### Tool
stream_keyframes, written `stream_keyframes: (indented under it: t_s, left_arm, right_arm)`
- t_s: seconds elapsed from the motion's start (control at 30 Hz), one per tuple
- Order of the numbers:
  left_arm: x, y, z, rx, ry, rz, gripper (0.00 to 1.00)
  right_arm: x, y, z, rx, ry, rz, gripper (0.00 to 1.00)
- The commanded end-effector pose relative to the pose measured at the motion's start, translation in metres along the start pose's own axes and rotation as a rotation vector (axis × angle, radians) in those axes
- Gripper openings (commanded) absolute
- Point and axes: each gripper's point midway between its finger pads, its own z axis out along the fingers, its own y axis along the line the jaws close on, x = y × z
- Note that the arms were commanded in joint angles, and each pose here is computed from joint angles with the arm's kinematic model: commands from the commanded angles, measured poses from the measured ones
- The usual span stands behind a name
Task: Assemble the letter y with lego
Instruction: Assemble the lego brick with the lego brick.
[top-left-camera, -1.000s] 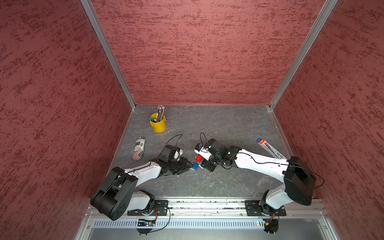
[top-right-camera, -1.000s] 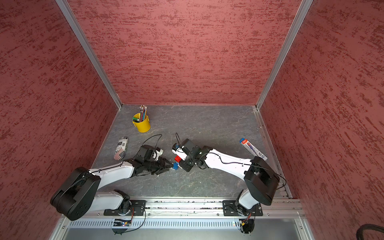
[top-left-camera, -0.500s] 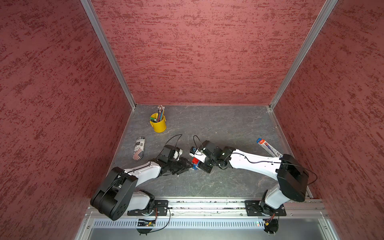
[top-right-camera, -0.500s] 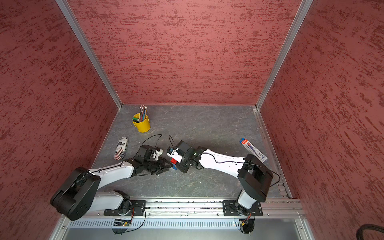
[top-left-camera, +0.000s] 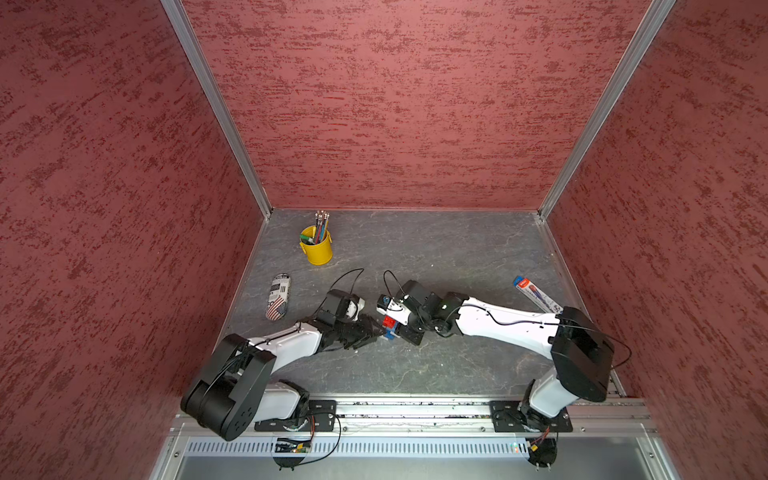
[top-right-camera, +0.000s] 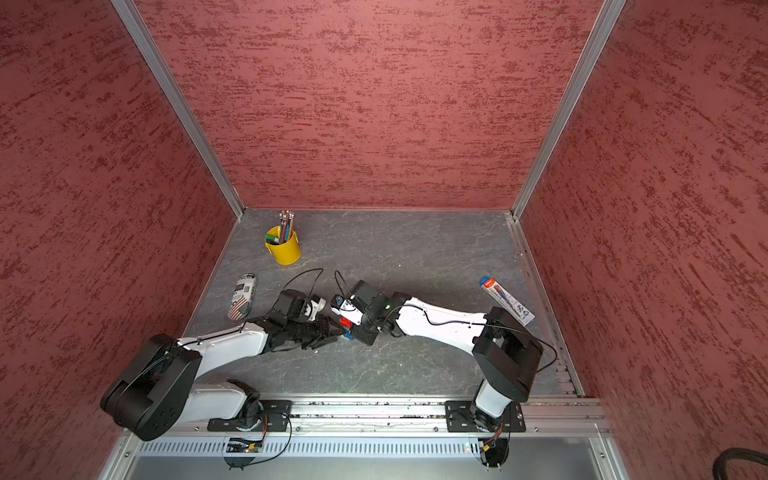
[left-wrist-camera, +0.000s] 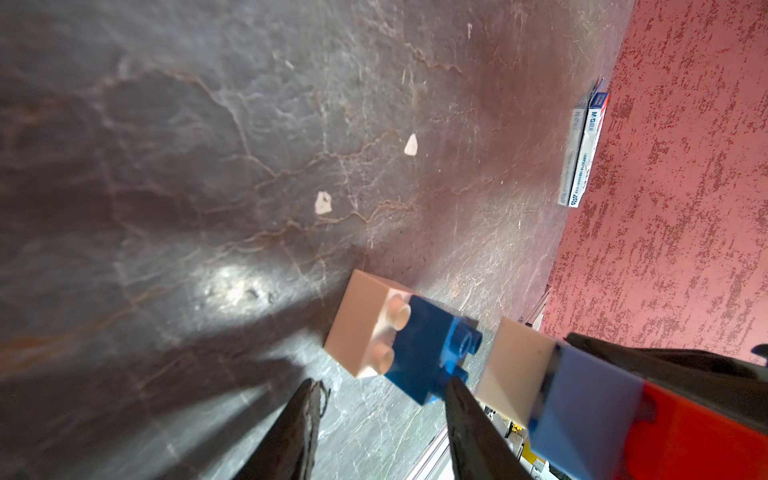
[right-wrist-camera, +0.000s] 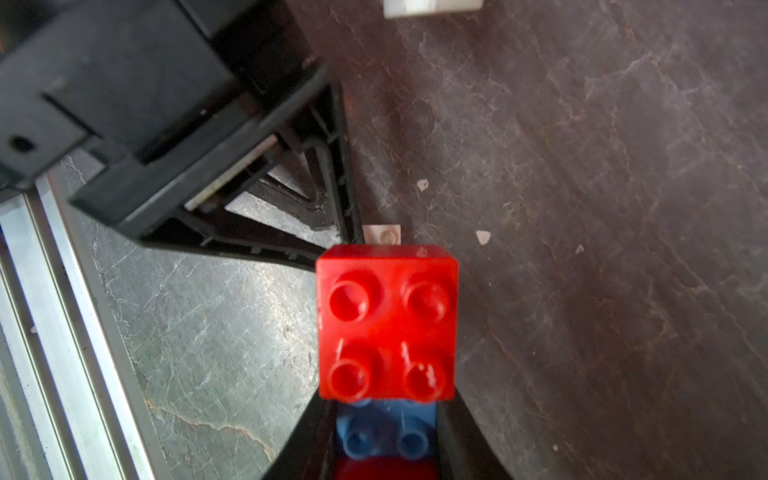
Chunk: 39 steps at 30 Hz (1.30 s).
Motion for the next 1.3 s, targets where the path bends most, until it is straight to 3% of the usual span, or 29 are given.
stream_keyframes:
  t_s: [0.0, 0.7, 1.27]
  left_arm:
    - [0.010, 0.038, 0.001, -0.136, 0.017, -0.070, 0.50]
    - [0.008, 0.038, 0.001, -0.134, 0.019, -0.067, 0.49]
    - [0.008, 0.039, 0.000, -0.131, 0.017, -0.068, 0.48]
  right_arm:
    - [-0.007, 0.002, 0.001, -0.001, 0.000, -0.026, 0.28]
    - [0.000, 0.010, 0.010, -0.051, 0.042, -0.034, 0.28]
    - [0.011, 0.003, 0.023, -0.006, 0.135, -0.033, 0.27]
